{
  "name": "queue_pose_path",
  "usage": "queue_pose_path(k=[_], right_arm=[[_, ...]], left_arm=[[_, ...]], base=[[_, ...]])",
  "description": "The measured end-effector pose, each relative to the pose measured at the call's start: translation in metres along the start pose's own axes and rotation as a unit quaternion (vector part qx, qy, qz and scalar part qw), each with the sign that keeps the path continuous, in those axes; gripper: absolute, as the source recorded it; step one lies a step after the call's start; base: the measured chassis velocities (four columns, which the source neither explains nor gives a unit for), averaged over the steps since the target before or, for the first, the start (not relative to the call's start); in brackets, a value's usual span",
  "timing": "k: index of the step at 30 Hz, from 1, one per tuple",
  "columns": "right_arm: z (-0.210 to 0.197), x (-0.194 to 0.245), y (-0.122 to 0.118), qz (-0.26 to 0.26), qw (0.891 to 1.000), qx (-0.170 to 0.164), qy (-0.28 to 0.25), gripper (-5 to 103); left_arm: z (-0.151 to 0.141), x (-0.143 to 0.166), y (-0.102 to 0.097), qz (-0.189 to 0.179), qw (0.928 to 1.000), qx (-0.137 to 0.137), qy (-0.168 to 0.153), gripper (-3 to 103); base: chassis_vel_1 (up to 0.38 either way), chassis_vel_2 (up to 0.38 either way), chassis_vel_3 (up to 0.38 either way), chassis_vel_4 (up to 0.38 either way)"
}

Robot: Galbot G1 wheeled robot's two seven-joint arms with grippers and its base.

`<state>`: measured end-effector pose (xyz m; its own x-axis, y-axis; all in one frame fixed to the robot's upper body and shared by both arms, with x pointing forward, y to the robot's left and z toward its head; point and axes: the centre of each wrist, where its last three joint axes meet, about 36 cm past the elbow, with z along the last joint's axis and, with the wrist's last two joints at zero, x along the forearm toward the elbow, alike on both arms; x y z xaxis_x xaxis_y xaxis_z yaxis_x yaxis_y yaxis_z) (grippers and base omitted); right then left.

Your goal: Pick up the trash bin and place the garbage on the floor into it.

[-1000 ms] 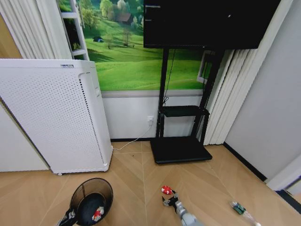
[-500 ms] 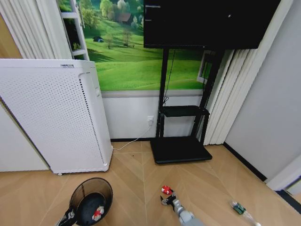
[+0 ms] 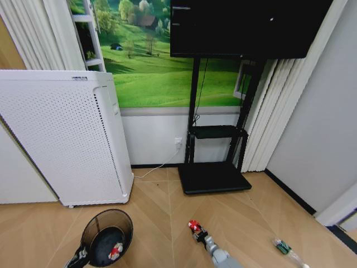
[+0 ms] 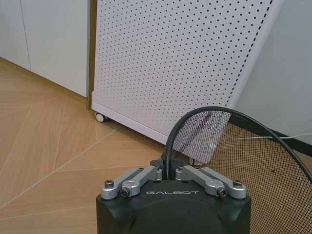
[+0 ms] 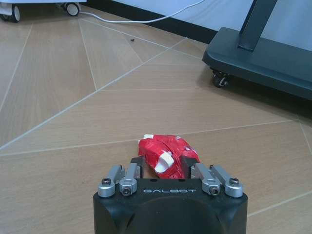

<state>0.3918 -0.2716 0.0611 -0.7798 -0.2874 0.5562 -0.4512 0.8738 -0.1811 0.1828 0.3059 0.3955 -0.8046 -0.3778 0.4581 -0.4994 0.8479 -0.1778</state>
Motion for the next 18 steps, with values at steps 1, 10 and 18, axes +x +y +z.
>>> queue_pose_path(k=[1, 10, 18], right_arm=[[0.0, 0.0001, 0.0002, 0.0, 1.0, -0.003, -0.001, 40], [-0.0012, -0.0001, -0.0003, 0.002, 1.0, -0.017, -0.01, 20], [0.0025, 0.0045, -0.0035, -0.006, 0.999, -0.03, -0.036, 4]], left_arm=[[-0.0001, -0.0003, -0.0004, 0.0, 1.0, 0.0, 0.0, 6], [0.0013, -0.0024, -0.0017, 0.0, 1.0, 0.002, 0.001, 6], [0.0045, -0.0077, -0.0019, -0.001, 1.0, 0.002, 0.003, 6]], base=[[0.0, 0.0, 0.0, 0.0], [0.0, 0.0, 0.0, 0.0], [0.0, 0.0, 0.0, 0.0]])
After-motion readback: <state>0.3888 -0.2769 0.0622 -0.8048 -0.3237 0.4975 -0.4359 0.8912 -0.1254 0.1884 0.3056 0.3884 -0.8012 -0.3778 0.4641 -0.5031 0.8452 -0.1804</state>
